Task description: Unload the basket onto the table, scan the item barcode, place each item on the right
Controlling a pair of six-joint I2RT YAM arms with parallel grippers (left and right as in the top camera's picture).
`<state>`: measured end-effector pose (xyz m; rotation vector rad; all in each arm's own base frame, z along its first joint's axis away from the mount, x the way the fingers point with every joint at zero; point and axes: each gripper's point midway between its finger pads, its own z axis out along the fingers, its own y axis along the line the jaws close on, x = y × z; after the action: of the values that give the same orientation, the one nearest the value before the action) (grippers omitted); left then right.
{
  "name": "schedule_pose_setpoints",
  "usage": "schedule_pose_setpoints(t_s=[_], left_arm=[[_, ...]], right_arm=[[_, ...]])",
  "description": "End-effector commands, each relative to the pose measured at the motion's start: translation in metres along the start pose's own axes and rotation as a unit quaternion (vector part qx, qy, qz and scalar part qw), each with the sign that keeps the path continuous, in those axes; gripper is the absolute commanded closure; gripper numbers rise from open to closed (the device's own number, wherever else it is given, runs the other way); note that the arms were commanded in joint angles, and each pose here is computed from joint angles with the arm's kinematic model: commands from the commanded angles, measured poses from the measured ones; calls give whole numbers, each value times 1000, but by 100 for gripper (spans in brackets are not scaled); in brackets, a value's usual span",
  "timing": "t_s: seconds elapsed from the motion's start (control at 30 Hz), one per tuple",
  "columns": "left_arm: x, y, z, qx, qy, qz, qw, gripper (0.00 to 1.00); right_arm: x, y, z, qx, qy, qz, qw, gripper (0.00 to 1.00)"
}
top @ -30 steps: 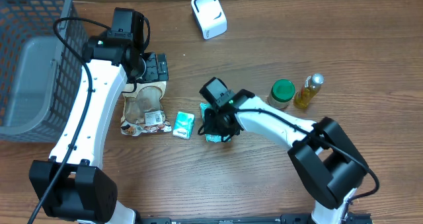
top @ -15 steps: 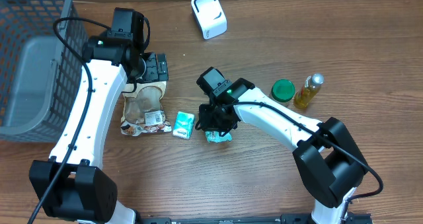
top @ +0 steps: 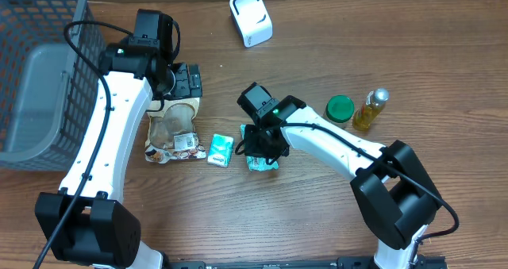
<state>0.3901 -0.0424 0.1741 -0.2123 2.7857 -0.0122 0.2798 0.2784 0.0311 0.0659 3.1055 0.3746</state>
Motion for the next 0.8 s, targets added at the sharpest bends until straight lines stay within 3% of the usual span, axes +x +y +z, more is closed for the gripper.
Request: schedule_pose_setpoints(t_s=[0.0,0.33,0.57,0.77], left_arm=[[-5,0,-3,3,-6,7,1000,0],[-5,0,-3,3,-6,7,1000,0],[-5,0,-3,3,-6,7,1000,0],[-5,0,-3,4,-6,7,1000,0]], right_arm=[[14,-9,14,10,13,29,999,96],[51,12,50,-61,60,13,996,96],[26,31,18,-96,44,-38,994,96],[-3,46,-18,-117,-12,-72,990,96]])
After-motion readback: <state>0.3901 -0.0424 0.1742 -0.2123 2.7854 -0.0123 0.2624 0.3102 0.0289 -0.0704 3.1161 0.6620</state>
